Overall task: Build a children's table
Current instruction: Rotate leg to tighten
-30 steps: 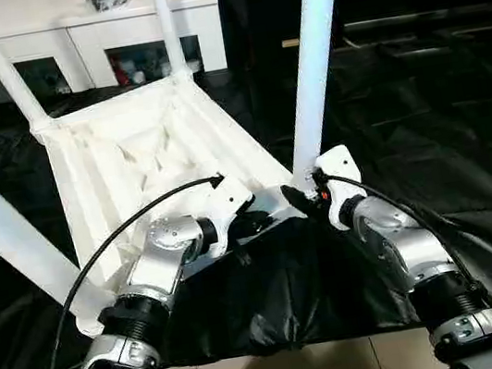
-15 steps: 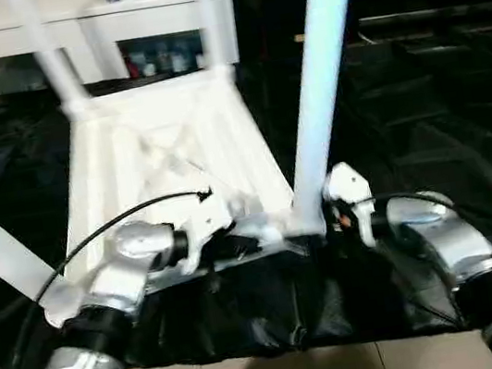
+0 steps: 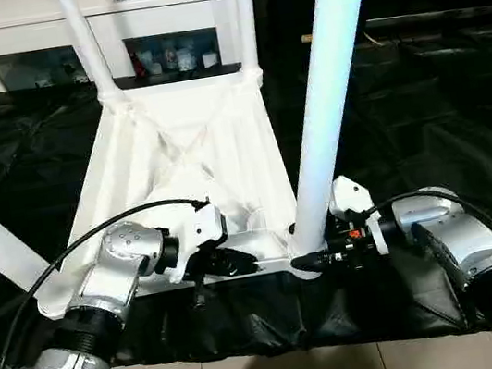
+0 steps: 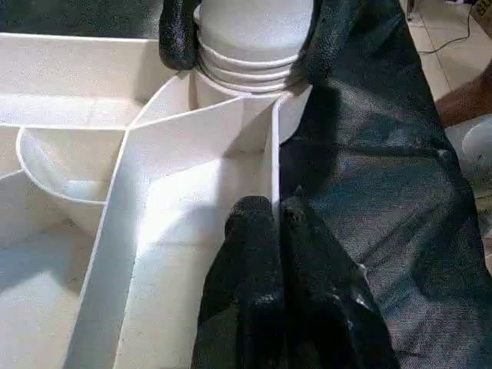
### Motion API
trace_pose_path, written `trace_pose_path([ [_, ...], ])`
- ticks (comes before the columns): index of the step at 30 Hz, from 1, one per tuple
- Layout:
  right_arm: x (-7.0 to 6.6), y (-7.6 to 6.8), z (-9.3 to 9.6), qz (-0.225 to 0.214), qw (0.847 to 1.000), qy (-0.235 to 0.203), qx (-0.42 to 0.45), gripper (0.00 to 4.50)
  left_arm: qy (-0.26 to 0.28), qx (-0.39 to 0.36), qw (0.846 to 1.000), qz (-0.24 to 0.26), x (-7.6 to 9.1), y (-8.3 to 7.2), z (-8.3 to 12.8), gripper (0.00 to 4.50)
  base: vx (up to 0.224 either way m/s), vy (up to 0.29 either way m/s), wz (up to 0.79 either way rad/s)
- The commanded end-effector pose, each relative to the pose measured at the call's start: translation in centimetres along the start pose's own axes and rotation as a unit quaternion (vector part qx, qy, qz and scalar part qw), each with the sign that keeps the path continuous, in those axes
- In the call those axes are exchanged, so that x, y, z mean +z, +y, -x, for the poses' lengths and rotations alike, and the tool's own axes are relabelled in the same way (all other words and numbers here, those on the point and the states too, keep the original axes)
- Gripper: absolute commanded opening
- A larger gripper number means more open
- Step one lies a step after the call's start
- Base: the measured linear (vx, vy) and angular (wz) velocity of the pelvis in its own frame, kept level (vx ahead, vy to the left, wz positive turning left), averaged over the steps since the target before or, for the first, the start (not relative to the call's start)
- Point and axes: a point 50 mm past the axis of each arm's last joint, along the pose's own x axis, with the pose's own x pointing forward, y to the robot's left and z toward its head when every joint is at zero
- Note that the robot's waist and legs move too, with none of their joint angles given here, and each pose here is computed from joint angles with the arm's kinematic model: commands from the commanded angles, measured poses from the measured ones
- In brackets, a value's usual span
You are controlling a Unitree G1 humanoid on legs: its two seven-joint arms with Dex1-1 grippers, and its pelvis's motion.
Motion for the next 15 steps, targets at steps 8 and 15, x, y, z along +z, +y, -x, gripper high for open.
trace_pose_path([
  [8, -1.0, 0.5, -1.9, -0.041, 0.993, -0.016, -0.106, 2.69, -0.03, 0.138, 0.99, 0.008, 1.7, 2.2, -1.5, 0.0, 0.0, 0.0, 0.0],
  [15, -0.8, -1.0, -4.9, -0.102, 0.948, -0.048, -0.298, 2.68, -0.057, 0.191, 0.98, 0.014, 3.6, 2.2, -5.2, 0.0, 0.0, 0.0, 0.0],
])
